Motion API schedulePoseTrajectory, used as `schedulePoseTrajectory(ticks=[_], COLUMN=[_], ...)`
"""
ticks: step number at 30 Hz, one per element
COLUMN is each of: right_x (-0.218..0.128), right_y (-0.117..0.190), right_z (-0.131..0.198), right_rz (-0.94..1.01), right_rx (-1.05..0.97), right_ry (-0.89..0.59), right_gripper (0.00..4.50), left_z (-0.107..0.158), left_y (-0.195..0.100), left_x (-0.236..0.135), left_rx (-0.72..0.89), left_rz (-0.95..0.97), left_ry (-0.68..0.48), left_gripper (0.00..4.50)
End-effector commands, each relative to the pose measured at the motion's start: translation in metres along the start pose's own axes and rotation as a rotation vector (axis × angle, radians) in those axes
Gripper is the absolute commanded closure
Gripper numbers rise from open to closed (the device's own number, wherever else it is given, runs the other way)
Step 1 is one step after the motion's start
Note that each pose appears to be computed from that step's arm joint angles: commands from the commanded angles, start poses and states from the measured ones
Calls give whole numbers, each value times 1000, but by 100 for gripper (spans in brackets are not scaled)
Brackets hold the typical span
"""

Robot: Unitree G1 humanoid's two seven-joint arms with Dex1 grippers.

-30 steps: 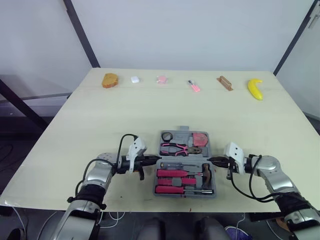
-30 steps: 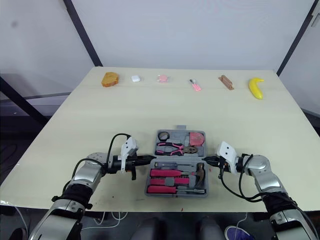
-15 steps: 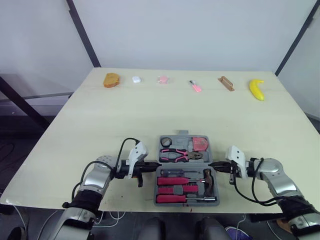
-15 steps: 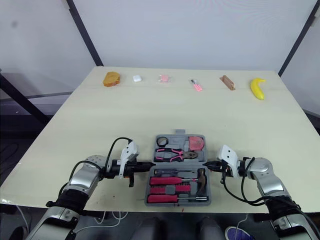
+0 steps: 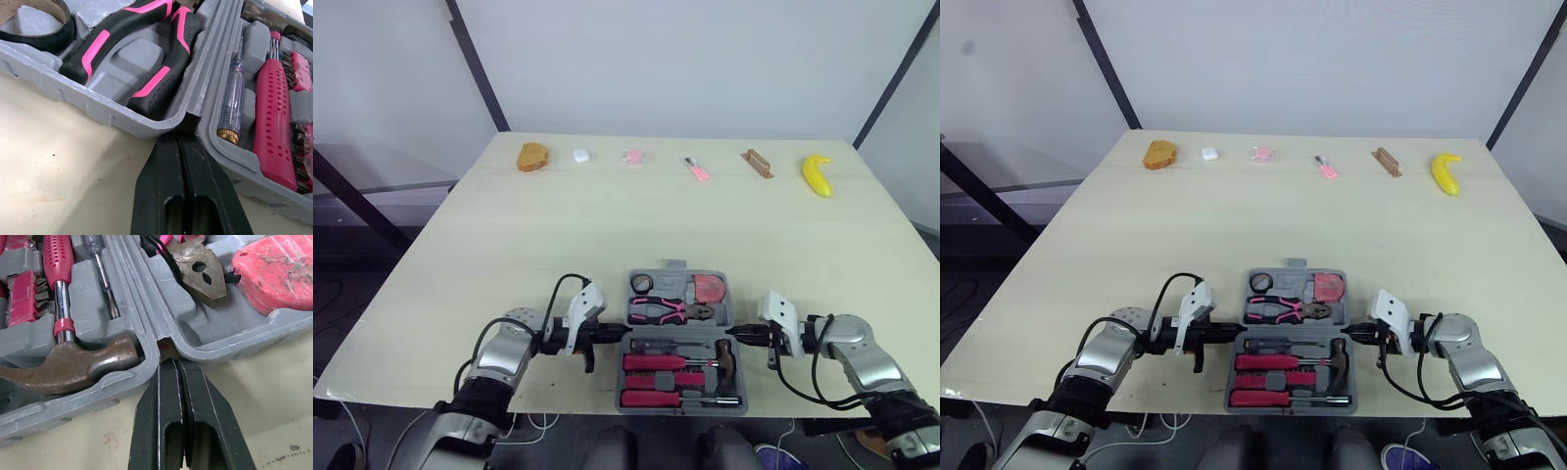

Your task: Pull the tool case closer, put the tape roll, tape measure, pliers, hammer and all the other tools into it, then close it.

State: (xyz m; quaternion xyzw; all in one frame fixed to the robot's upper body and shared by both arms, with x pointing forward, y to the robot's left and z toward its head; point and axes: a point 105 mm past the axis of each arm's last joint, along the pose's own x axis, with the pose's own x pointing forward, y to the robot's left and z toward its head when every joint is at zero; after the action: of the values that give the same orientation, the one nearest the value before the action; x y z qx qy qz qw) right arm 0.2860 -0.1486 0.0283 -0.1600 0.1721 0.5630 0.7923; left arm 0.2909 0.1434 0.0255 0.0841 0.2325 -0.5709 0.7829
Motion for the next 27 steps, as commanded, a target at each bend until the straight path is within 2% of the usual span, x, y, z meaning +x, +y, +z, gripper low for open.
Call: schedulePoseTrajectory(ticks=[1, 9, 13, 17, 20, 21, 22, 24, 25, 26, 27], right_x=[6, -17, -33, -46, -47, -45, -43, -38, -33, -30, -24], right_y=[6, -4, -16, -35, -45, -47, -49, -53, -58, -62, -66], right_z=[11, 8, 12, 20, 32, 36, 39, 40, 41, 42, 41], right_rz=[29, -40, -104, -188, -197, -186, -179, -174, -175, -176, -163], right_rx=[-36, -10, 35, 139, 238, 284, 316, 381, 416, 439, 479], right_ry=[-42, -29, -57, -137, -214, -236, -249, -244, -233, -225, -216], right_gripper=[447, 447, 447, 447, 377, 334, 264, 184, 152, 83, 56], left_z=[10, 4, 10, 22, 31, 33, 34, 33, 27, 22, 18], left_y=[-8, 6, 9, -5, -25, -33, -38, -51, -60, -65, -70], left_x=[10, -14, -30, -41, -42, -41, -41, -38, -34, -31, -27], left_rx=[44, 73, 88, 141, 157, 156, 156, 144, 143, 143, 135], left_rz=[-50, 63, 130, 119, 53, 23, 4, -49, -87, -113, -132], left_ry=[-24, -11, -57, -120, -162, -170, -173, -167, -127, -98, -77], left_gripper=[450, 450, 450, 450, 450, 450, 450, 450, 450, 450, 450])
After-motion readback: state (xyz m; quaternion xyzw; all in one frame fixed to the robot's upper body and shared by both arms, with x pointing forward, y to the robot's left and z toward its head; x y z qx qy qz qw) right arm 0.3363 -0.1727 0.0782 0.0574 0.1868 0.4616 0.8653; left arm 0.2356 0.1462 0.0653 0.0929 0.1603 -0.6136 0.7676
